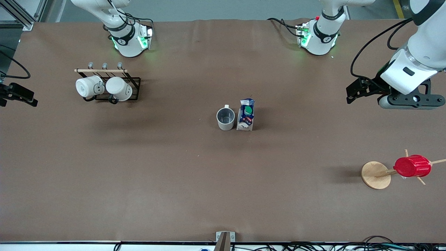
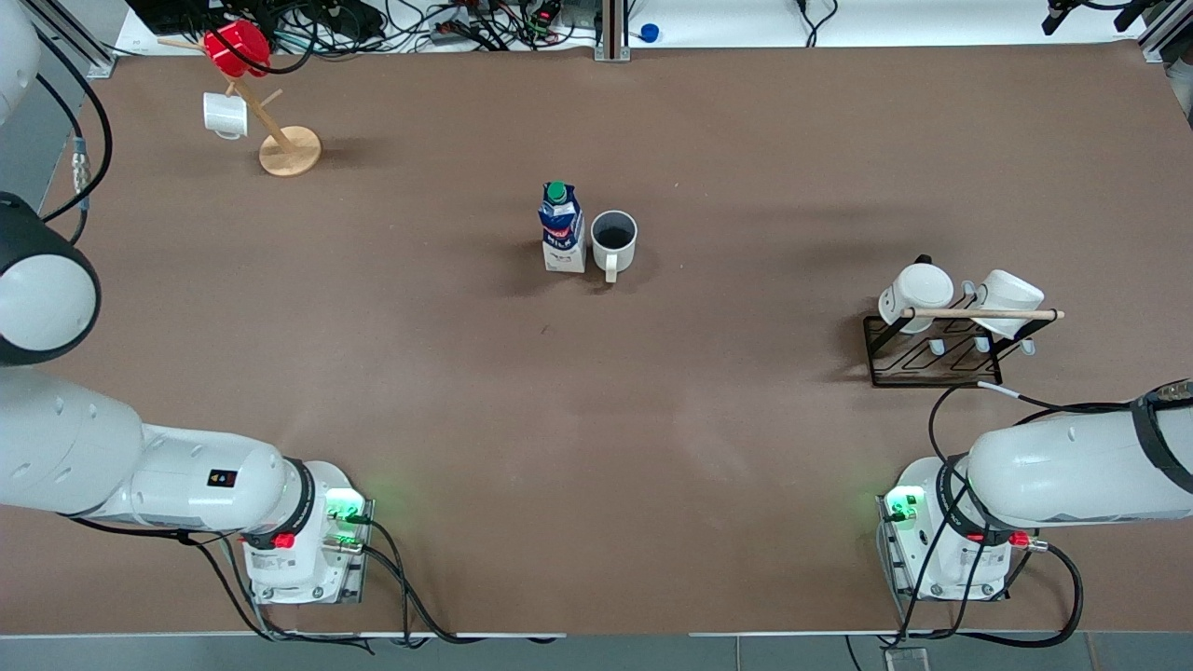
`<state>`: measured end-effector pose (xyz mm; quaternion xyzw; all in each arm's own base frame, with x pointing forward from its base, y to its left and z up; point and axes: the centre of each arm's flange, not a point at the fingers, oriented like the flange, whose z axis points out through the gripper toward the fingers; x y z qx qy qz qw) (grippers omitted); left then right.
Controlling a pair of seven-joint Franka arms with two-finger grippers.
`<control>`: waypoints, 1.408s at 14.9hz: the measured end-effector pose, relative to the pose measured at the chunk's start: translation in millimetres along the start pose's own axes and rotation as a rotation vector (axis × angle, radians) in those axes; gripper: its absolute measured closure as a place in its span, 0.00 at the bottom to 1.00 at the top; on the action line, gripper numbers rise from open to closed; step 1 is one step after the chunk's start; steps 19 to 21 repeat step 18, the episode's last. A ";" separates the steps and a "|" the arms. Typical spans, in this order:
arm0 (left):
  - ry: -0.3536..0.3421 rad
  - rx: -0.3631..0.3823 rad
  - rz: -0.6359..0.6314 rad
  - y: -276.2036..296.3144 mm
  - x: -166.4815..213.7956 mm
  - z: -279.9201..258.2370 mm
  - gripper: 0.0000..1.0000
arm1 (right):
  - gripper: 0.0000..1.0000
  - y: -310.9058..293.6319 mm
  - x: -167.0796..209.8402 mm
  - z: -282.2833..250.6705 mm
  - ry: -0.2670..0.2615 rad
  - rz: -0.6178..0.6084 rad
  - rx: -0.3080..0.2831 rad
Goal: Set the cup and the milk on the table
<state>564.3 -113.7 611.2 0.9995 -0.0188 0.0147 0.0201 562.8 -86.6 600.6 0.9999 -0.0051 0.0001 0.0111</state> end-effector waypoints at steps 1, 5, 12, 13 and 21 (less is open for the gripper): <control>-0.005 0.001 -0.006 -3.3 0.7 1.2 0.00 | 0.00 0.1 0.0 0.0 0.000 0.000 0.000; -0.018 0.003 -0.012 -7.6 0.4 5.0 0.00 | 0.00 0.4 -0.1 0.0 0.000 0.001 0.000; -0.010 0.014 -0.014 -9.9 1.3 4.3 0.01 | 0.00 0.5 -0.1 0.0 0.000 0.001 0.000; -0.002 0.013 -0.014 -9.8 2.2 3.6 0.01 | 0.00 0.4 -0.1 0.0 0.000 0.001 0.000; 0.017 0.020 -0.012 -10.1 3.4 0.7 0.01 | 0.00 0.5 -0.1 0.0 0.000 0.001 0.000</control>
